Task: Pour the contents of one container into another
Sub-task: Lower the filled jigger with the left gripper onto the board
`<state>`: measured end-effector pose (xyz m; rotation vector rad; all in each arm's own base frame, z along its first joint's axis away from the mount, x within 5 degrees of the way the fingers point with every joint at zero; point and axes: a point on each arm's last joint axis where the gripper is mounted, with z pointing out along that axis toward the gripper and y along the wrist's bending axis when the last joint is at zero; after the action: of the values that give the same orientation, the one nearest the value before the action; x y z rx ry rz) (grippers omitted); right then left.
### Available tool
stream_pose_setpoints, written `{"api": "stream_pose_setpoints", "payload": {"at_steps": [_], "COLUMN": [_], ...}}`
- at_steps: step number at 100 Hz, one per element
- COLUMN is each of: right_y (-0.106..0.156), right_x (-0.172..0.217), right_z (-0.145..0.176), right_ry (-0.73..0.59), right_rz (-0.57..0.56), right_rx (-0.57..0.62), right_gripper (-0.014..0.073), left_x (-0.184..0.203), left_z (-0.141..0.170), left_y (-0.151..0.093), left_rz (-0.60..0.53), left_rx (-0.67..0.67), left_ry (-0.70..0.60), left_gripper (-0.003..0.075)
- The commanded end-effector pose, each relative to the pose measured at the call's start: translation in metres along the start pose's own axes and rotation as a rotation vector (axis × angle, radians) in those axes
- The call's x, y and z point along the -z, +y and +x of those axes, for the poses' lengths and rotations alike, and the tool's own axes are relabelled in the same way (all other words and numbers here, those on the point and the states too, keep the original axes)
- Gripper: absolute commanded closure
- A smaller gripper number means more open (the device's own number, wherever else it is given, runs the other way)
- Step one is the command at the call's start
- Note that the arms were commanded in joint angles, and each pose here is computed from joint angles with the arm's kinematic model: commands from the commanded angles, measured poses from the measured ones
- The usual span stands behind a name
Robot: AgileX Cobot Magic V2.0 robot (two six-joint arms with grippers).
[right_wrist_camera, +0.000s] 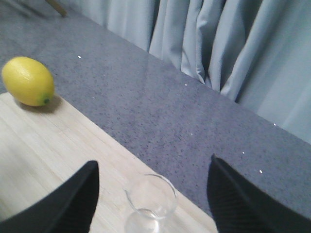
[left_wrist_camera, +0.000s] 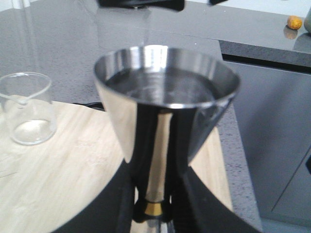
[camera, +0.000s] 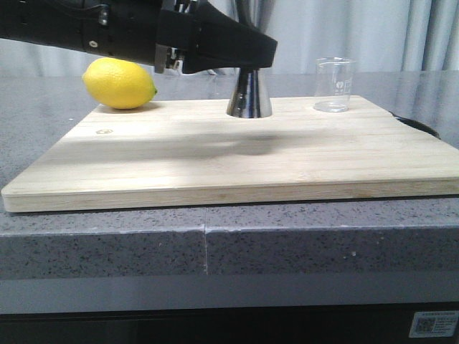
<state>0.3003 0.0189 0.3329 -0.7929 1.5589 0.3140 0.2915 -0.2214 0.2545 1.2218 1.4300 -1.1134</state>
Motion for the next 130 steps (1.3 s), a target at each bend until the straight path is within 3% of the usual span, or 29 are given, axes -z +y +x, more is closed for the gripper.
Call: {"api": "stream_pose_setpoints", "payload": {"at_steps": [1,59,91,130], "right_y": [0.006,0.024,0.024,0.024], "right_x": [0.013,0.026,0.026,0.026], "right_z": [-0.028,-0.048,-0.049,-0.049], "right_ry": [-0.105,-0.187,-0.189,-0.189], "right_rz": [-0.018,-0.142,-0.147,-0.147], "right_rx": [0.009,-0.037,-0.039,-0.039], "right_gripper": [0.0163,0.0168,0.0168,0.0168], "left_x": [0.013,0.051,0.045,0.044], "left_z": [-0.030,-0.028,-0.003,-0.002], "left_y": [0.001,0.032,0.045,0.045], "left_rz": [-0.018,-0.176,-0.150,-0.150], "left_rx": [-0.040,-0.103,-0.035,-0.059], "left_ry": [-0.120,-0.157,-0.142,-0.140], "left_gripper": [0.0739,0.0738,0.0739,0.0739]}}
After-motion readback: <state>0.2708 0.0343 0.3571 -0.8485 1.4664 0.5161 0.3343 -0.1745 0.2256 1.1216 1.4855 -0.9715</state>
